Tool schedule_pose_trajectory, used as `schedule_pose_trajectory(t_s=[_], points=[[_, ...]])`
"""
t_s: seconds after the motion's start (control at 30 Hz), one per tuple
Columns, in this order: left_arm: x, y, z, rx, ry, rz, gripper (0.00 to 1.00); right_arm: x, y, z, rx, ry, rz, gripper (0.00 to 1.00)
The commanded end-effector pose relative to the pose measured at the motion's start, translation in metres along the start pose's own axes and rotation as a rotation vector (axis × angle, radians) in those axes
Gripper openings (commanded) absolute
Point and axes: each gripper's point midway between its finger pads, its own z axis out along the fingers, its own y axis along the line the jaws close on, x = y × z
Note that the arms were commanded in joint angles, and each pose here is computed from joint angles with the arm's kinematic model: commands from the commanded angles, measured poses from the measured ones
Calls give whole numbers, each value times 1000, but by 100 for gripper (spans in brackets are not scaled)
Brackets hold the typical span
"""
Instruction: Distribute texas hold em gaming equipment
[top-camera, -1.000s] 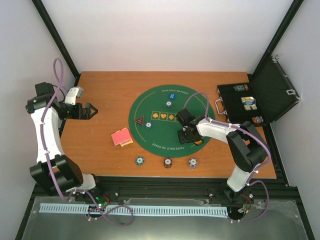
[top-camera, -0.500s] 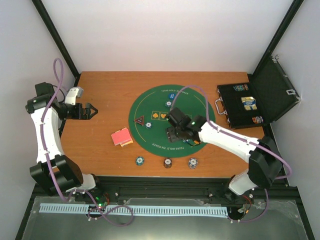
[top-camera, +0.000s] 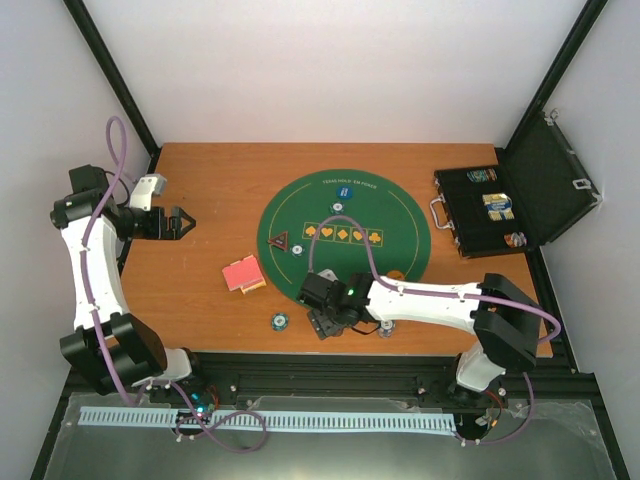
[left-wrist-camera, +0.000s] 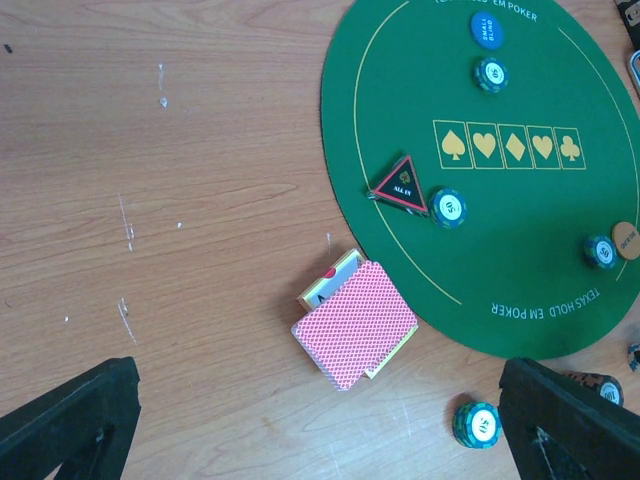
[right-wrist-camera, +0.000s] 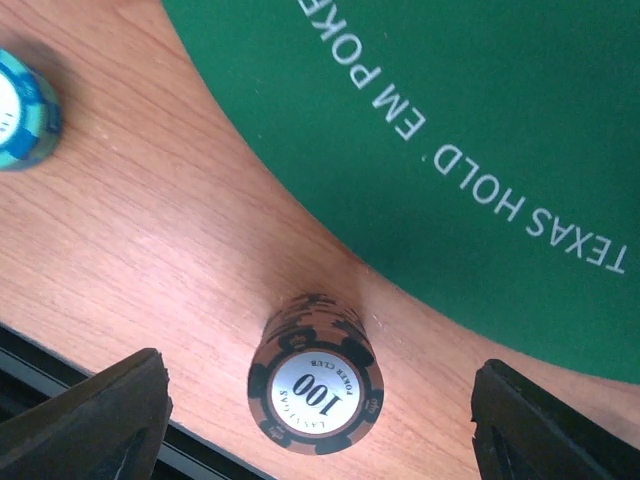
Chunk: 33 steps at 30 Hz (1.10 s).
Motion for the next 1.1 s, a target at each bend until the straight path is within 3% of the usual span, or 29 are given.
schedule_pose_trajectory(t_s=[0.0,0.77,1.07], points=[[-9,-10,-14,-6,-38,29,100,8,-3,11,24,16,26,82],[-10,-9,-16,-18,-41,32,100,22,0,32,0,39,52,48],[-10,-8,-16,-22,-40,32,100,10,-2,18,15,5,55,33]])
